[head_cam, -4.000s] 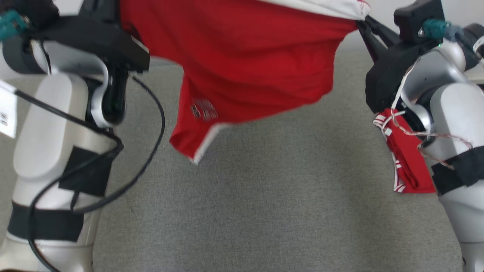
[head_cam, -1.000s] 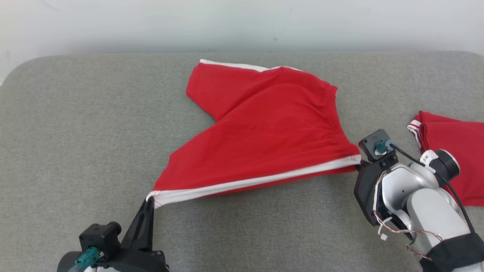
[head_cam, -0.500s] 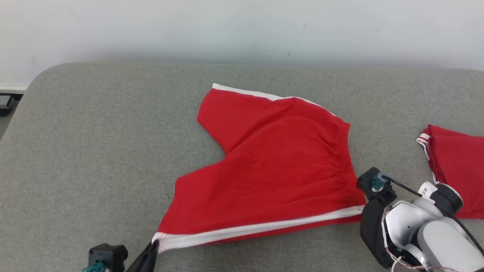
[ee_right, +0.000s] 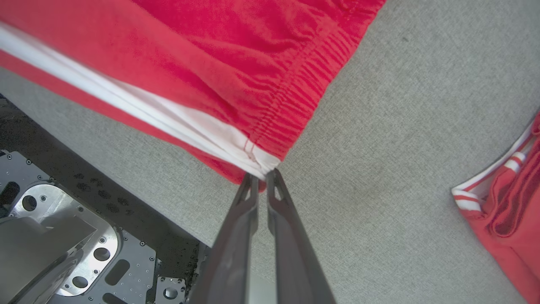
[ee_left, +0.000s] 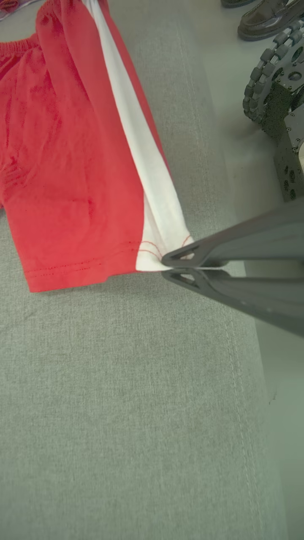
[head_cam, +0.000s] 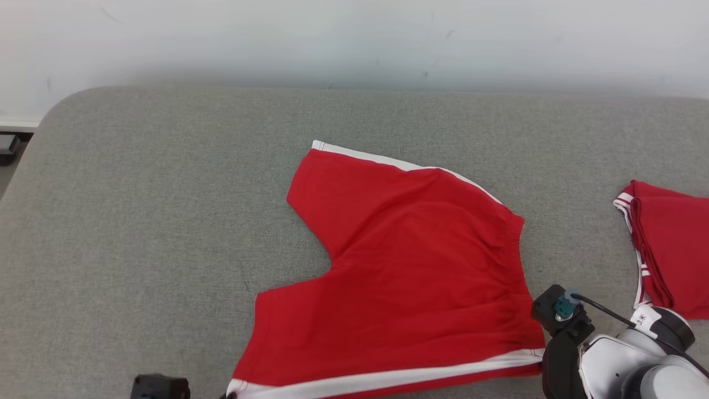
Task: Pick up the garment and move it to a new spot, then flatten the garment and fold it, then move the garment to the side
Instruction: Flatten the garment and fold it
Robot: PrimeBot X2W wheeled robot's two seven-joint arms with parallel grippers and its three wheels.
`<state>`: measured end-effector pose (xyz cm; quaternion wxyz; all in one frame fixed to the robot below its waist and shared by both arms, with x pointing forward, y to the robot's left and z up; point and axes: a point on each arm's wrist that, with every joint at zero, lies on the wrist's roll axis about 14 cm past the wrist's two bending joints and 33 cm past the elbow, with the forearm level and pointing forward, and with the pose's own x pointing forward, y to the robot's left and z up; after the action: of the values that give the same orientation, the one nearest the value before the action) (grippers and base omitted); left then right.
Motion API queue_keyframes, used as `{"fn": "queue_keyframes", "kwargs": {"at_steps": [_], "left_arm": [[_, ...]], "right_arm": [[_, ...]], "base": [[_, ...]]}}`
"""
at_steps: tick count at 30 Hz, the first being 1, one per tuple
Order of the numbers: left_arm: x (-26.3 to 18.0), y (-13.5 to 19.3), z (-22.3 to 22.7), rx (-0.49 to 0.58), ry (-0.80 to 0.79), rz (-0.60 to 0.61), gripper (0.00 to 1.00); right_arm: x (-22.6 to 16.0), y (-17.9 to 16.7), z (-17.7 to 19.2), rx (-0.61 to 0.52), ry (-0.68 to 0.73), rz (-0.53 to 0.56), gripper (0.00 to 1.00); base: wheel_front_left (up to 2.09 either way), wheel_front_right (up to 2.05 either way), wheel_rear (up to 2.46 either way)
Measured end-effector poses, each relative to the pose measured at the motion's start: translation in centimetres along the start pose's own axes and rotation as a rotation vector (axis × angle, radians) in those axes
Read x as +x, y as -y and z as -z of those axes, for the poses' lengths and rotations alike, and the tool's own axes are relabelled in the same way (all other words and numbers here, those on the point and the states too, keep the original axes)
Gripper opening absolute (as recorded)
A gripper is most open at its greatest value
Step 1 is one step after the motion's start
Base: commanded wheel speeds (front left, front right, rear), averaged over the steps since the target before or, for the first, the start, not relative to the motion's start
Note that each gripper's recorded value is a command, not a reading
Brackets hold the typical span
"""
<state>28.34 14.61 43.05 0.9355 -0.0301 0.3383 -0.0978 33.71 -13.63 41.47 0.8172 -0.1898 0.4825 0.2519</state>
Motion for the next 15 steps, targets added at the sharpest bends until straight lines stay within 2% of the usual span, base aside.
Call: {"fn": "queue_keyframes", "kwargs": {"at_steps": [4,7,12,15], "left_arm": [[0.1,0.2,-2.8,0.003,0.085,0.007,0.0],[1.2,1.2,-7.0,0.025,0.212,0.046,0.0],[3.8,2.3,-12.5,0.081,0.349,0.091,0.0],[5.7,2.6,-15.3,0.068,0.425,0.1,0.0]], "right_arm": [[-0.5,-0.1,-1.1,0.02,0.064,-0.007,0.0],[-0.4,-0.6,-2.7,0.063,0.151,-0.035,0.0],[0.3,-0.4,-4.6,0.106,0.228,-0.047,0.0],[0.7,0.2,-6.1,0.115,0.282,-0.041,0.0]], "base": [[0.0,0.0,0.0],[0.0,0.0,0.0],[0.0,0.0,0.0],[0.0,0.0,0.0]]}}
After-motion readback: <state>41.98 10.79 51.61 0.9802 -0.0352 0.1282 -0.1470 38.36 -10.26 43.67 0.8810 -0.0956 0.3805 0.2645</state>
